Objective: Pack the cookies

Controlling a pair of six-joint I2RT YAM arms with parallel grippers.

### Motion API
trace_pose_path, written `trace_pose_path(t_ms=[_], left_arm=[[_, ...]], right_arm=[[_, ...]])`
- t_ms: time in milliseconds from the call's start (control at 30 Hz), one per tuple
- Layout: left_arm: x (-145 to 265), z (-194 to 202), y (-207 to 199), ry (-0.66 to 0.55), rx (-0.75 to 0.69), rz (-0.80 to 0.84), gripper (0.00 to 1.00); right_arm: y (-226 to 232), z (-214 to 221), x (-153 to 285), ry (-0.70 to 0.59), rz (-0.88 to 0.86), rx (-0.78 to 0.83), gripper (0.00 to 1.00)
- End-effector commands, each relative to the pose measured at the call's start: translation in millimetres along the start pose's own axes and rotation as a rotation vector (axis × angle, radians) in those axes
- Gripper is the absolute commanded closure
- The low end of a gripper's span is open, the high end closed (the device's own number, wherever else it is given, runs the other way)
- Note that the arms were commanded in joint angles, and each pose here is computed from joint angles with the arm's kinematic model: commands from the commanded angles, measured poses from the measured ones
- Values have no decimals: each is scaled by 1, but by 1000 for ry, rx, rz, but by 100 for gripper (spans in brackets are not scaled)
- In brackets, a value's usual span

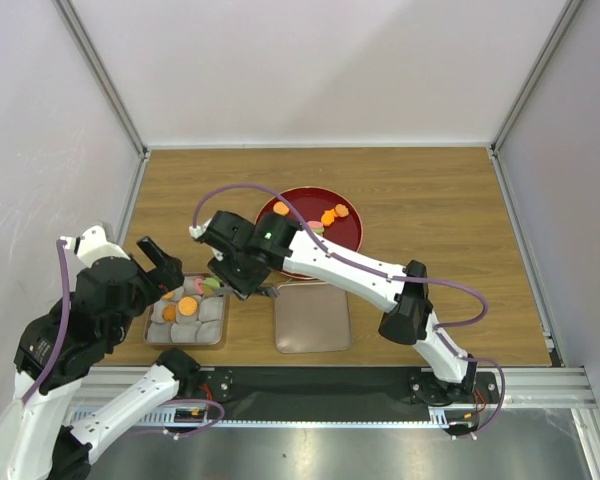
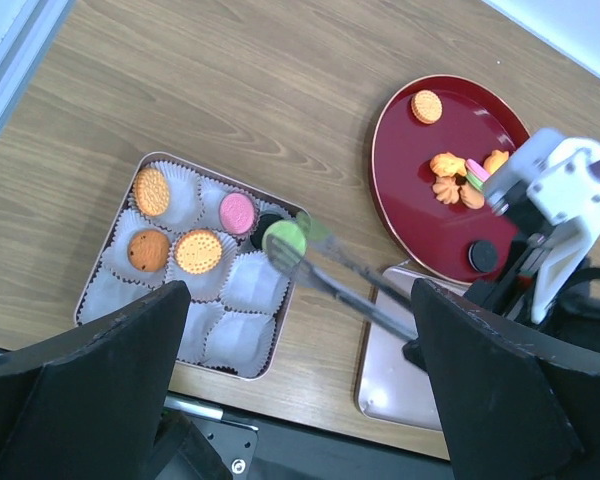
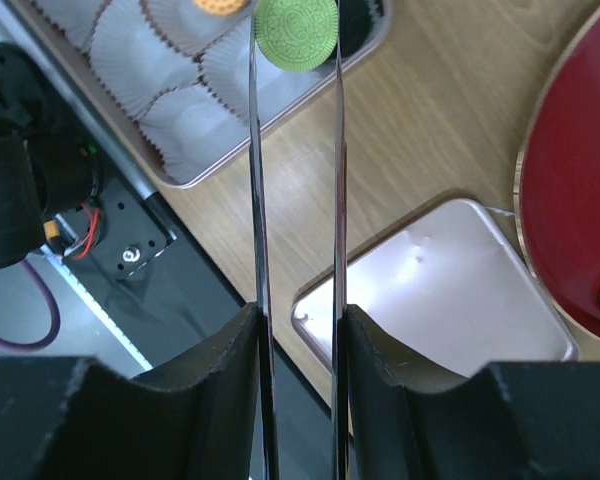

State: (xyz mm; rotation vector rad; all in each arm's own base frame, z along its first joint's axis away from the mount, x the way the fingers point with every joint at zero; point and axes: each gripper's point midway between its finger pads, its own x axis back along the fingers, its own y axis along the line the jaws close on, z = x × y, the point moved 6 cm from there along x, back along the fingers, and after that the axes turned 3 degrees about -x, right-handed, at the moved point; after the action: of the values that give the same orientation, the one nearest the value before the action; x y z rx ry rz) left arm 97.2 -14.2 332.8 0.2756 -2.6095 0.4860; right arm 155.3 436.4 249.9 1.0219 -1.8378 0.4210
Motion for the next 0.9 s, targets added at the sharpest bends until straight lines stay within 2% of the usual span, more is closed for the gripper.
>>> trace_pose_path(t_ms=[0,300,867], left_arm=[[4,-3,2,-6,22,-5,0],[4,1,4,2,23,-1,0],[4,7,7,14,18,3,0]], right_arm=[[18,-8,7,-48,-65,58,62],[27,1,-8,-6,-63,88,60],[25,3,-17,2,-19,95,46]])
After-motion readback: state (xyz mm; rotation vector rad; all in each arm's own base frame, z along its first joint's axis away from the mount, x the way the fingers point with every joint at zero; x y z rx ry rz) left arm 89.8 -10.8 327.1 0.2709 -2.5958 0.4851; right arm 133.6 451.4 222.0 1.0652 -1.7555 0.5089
